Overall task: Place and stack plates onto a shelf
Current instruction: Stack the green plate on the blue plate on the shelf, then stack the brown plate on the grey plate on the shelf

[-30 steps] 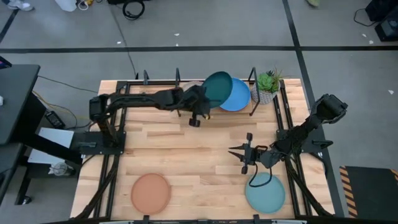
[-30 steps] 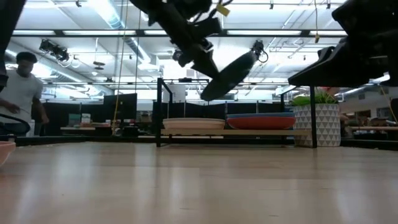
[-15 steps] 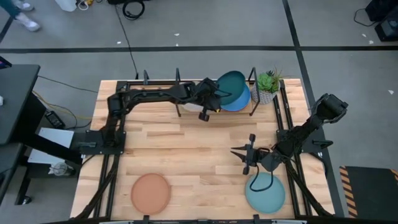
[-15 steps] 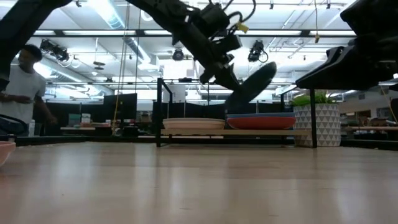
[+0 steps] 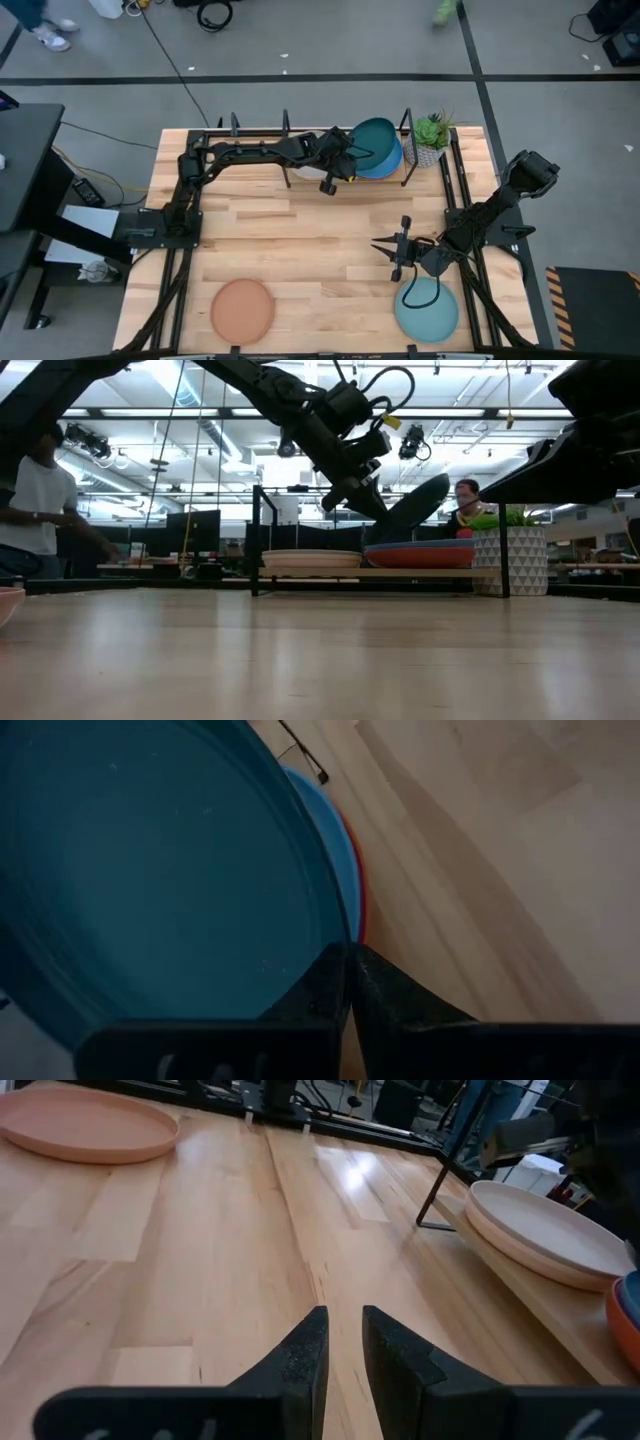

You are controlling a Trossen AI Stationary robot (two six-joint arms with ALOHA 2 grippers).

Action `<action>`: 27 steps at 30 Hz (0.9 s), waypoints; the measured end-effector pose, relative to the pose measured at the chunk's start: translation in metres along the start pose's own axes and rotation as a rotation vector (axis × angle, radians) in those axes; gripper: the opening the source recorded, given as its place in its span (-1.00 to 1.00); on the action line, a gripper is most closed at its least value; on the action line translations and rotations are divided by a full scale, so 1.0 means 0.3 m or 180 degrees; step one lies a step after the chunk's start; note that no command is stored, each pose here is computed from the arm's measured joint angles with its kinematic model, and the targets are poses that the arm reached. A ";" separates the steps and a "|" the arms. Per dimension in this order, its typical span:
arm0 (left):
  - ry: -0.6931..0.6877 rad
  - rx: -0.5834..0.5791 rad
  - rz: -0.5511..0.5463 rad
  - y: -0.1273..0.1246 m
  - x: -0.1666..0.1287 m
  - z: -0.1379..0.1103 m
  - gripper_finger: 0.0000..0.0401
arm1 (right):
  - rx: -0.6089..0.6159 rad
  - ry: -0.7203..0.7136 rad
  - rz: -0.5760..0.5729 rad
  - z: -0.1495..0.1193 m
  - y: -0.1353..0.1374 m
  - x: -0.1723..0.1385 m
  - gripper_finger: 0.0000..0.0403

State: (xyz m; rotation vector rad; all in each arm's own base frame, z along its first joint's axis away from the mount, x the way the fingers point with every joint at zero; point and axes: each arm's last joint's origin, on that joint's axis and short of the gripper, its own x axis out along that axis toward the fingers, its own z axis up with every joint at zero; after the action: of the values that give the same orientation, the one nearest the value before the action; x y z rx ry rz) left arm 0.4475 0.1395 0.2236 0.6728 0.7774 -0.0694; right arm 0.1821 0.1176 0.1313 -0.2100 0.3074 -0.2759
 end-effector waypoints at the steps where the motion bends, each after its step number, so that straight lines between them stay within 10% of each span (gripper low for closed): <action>1: 0.0016 0.0001 0.0009 0.000 0.000 -0.001 -0.90 | 0.0000 0.0001 0.0007 0.000 0.000 0.000 -0.65; 27: 0.0308 -0.0319 0.0354 0.001 -0.079 0.046 -0.23 | -0.0151 -0.0014 -0.0014 0.003 -0.003 0.003 -0.65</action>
State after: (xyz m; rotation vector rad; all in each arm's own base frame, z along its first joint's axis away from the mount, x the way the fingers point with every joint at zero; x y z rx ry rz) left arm 0.4391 0.1274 0.2468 0.6266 0.8294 0.1036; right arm 0.1831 0.1167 0.1321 -0.2581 0.3093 -0.2725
